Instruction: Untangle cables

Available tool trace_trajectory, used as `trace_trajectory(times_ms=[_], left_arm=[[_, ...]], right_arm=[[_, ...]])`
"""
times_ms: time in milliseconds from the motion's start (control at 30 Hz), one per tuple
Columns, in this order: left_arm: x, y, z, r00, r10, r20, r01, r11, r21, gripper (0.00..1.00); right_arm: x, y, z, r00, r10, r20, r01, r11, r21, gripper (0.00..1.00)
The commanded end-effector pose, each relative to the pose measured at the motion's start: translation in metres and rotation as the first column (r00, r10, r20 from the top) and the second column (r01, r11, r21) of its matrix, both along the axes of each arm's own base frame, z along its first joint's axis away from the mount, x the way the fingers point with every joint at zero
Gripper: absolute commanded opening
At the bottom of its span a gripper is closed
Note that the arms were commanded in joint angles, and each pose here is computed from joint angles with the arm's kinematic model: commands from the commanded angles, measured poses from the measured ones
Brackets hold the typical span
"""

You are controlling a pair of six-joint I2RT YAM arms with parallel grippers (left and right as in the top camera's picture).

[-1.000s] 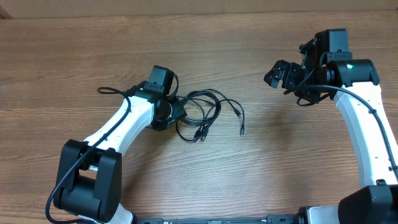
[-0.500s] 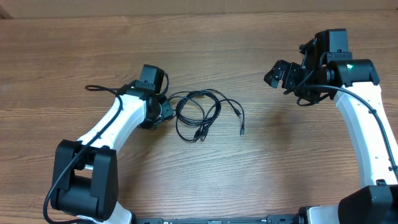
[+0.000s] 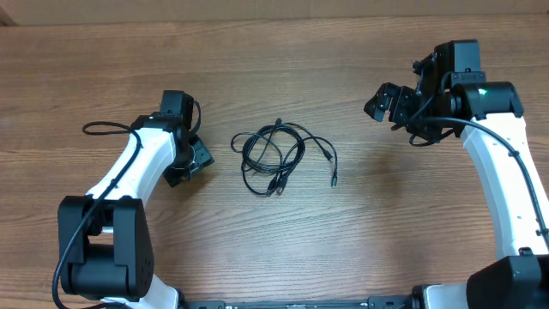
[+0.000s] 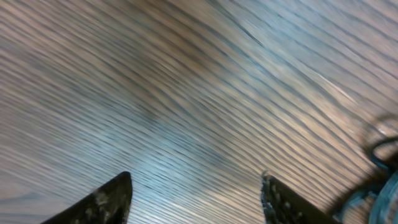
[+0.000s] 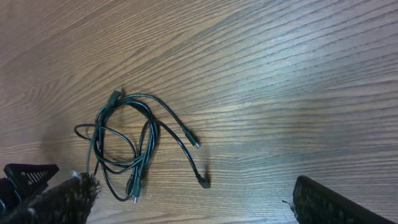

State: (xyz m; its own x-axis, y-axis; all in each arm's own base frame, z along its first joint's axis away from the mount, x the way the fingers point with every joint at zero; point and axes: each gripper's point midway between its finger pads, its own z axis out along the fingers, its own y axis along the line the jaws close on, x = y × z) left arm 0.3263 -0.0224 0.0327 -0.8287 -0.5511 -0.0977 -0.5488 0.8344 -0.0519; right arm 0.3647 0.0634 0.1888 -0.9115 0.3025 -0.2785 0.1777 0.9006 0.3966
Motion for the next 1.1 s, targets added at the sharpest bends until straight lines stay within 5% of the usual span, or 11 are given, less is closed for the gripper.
trace_trajectory(times_ms=[0,133,167,267,367,500,733,833,1067], left_arm=[[-0.001,-0.028,0.000,0.996,-0.090,0.004,0.089,0.985,-0.145,0.69],[0.001,-0.055,0.005,0.990,-0.133,0.034,0.138,0.955,-0.263,0.76],[0.003,-0.061,0.006,0.990,-0.137,0.043,0.144,0.948,-0.285,0.97],[0.005,-0.071,0.009,0.994,-0.101,0.044,0.110,0.937,-0.333,0.99],[0.010,-0.086,0.015,0.997,-0.056,0.052,0.073,0.908,-0.413,0.91],[0.027,-0.112,0.030,0.979,-0.112,0.169,0.184,0.842,-0.507,0.36],[0.047,-0.141,0.042,0.844,-0.350,0.407,0.506,0.772,-0.385,0.37],[0.050,-0.156,0.046,0.755,-0.448,0.479,0.624,0.716,-0.314,0.45],[0.054,-0.161,0.038,0.721,-0.517,0.461,0.642,0.749,-0.163,0.49]], right_arm=[[0.006,-0.001,0.011,0.999,-0.005,0.033,0.004,1.000,0.007,1.00],[0.006,-0.001,0.011,0.999,-0.005,0.033,0.004,1.000,0.007,1.00],[0.006,-0.001,0.011,0.999,-0.005,0.033,0.004,1.000,0.007,1.00],[0.006,-0.001,0.011,0.999,-0.005,0.033,0.004,1.000,0.007,1.00],[0.006,-0.001,0.011,0.999,-0.005,0.033,0.004,1.000,0.007,1.00],[0.006,-0.001,0.011,0.999,-0.005,0.033,0.004,1.000,0.007,1.00],[0.006,-0.001,0.011,0.999,-0.005,0.033,0.004,1.000,0.007,1.00],[0.006,-0.001,0.011,0.999,-0.005,0.033,0.004,1.000,0.007,1.00],[0.006,-0.001,0.011,0.999,-0.005,0.033,0.004,1.000,0.007,1.00]])
